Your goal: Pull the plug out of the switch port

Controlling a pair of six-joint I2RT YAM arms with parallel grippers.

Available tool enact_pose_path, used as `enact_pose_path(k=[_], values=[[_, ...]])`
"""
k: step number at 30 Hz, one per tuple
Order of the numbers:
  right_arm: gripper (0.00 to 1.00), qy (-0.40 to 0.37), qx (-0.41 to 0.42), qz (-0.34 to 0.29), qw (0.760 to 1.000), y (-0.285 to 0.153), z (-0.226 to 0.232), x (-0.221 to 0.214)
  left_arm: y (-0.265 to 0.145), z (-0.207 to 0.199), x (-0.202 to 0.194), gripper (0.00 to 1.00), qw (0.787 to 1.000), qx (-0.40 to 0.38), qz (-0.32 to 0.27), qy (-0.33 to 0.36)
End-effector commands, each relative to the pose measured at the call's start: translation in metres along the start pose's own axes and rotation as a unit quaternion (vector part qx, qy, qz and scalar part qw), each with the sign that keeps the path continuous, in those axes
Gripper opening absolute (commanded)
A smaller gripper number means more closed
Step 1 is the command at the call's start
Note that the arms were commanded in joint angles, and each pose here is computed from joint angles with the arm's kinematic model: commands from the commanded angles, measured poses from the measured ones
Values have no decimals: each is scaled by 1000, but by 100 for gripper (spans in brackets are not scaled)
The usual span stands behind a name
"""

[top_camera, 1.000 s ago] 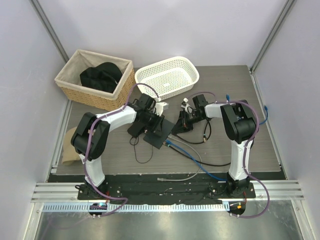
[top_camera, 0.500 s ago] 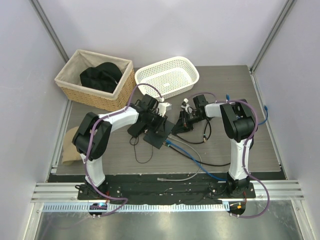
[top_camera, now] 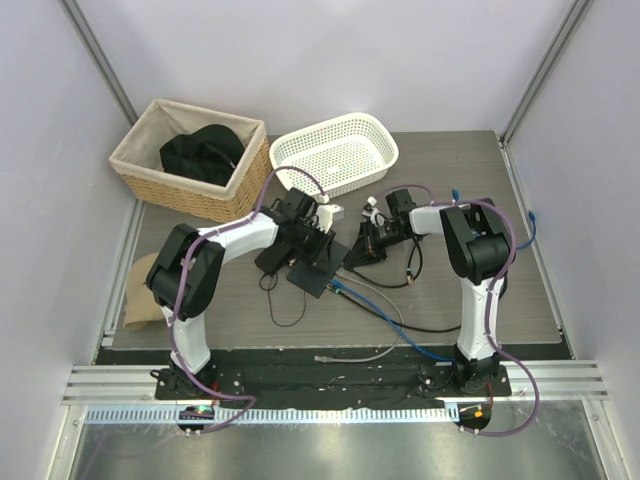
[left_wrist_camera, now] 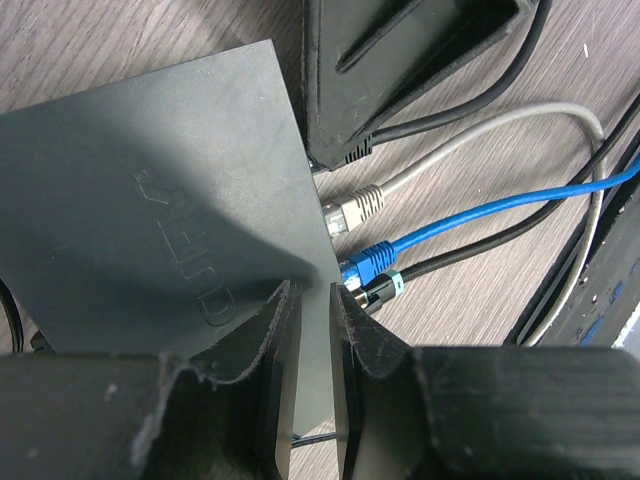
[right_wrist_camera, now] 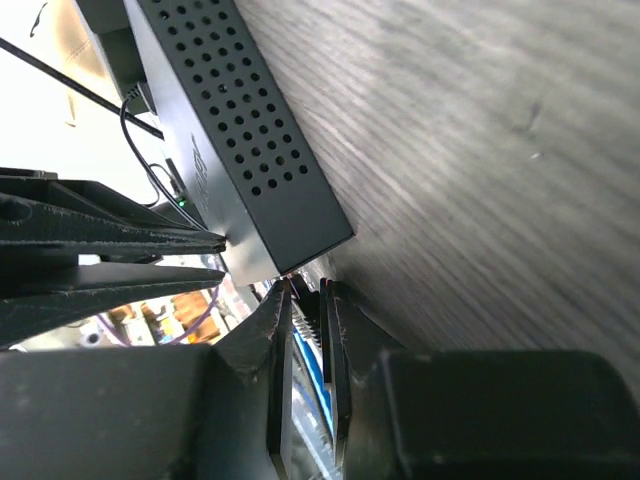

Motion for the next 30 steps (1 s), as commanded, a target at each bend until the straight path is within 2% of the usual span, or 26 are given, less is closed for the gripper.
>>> enact_pose_path(k=[1, 6, 9, 13, 18, 20, 23, 26, 27, 30], values=[[1, 14, -229, 47, 972, 13, -82, -27, 14, 24, -25, 23, 997, 54, 51, -12], [1, 26, -234, 64, 970, 5, -78, -69, 14, 23, -21, 23, 997, 52, 48, -11], [1, 3, -231, 45, 972, 2, -71, -47, 14, 22, -20, 23, 998, 52, 46, -9], [1, 18, -223, 23, 974, 3, -78, -14, 15, 23, -20, 23, 998, 51, 47, -9], [1, 12, -198, 22, 980, -10, -71, -8, 12, 22, -21, 23, 997, 56, 44, -9], [1, 9, -193, 22, 981, -23, -64, -11, 10, 20, -20, 23, 998, 54, 42, -8], [1, -13, -171, -8, 985, -56, -50, -4, 8, 20, -20, 23, 998, 53, 42, 5], [1, -50, -163, -46, 984, -96, -37, 13, 8, 19, -18, 23, 998, 49, 39, 8], [1, -78, -168, -68, 980, -112, -27, 29, 8, 19, -17, 23, 998, 49, 37, 8], [1, -100, -199, -114, 968, -156, -26, 56, 7, 17, -15, 23, 998, 46, 33, 10]])
Point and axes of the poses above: each gripper's point midway between its finger pads, its own y axis out along the fingers, its own z axis along the line the jaws close on, x = y × z, the point moved 7 cm from there along -y, back along the fingers, and after that the axes turned 13 degrees about -y, right-handed, at the moved point
